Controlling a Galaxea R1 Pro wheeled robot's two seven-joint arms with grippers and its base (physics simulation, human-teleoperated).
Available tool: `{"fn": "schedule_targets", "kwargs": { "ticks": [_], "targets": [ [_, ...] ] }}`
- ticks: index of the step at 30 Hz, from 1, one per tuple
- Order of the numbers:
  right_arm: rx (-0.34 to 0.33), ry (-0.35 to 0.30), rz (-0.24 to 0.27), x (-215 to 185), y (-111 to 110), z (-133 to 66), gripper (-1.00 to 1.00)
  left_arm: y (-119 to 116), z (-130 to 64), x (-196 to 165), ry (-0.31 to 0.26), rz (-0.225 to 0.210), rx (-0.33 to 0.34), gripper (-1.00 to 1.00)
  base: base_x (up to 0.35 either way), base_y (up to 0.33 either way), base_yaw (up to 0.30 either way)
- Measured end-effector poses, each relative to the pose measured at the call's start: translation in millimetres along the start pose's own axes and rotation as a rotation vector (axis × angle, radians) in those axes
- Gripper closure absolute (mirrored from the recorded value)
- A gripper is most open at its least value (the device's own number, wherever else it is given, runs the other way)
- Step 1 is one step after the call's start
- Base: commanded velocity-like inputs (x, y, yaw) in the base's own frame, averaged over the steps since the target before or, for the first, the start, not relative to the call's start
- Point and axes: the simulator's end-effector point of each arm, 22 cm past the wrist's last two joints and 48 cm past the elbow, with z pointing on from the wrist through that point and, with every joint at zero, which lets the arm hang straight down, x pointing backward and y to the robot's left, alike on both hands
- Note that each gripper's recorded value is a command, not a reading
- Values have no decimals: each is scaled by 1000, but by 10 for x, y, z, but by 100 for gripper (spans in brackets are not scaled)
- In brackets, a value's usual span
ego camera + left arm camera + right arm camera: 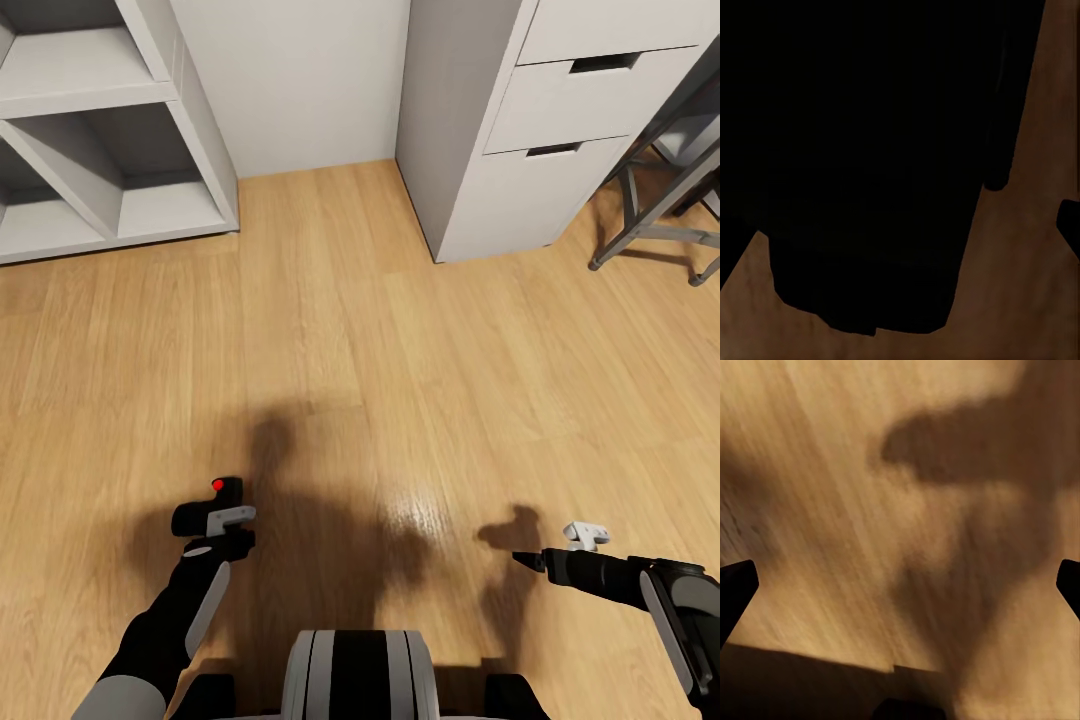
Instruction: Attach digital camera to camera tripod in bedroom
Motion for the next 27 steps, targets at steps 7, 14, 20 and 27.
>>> {"fn": "schedule_targets", "kwargs": {
  "ticks": [7,14,20,27],
  "targets": [
    [0,1,0,2,-1,1,-100,-8,-1,-5,-1,-3,3,100,0,0,0],
    [0,1,0,2,-1,1,-100,-1,-1,-8,-3,-4,0,100,0,0,0],
    [0,1,0,2,-1,1,-100,0,-1,-8,-3,-4,-1,100,0,0,0],
    [0,0,-1,0,-1,0,-100,-34,-137,-390,-77,-27,12,100,0,0,0]
  ]
}}
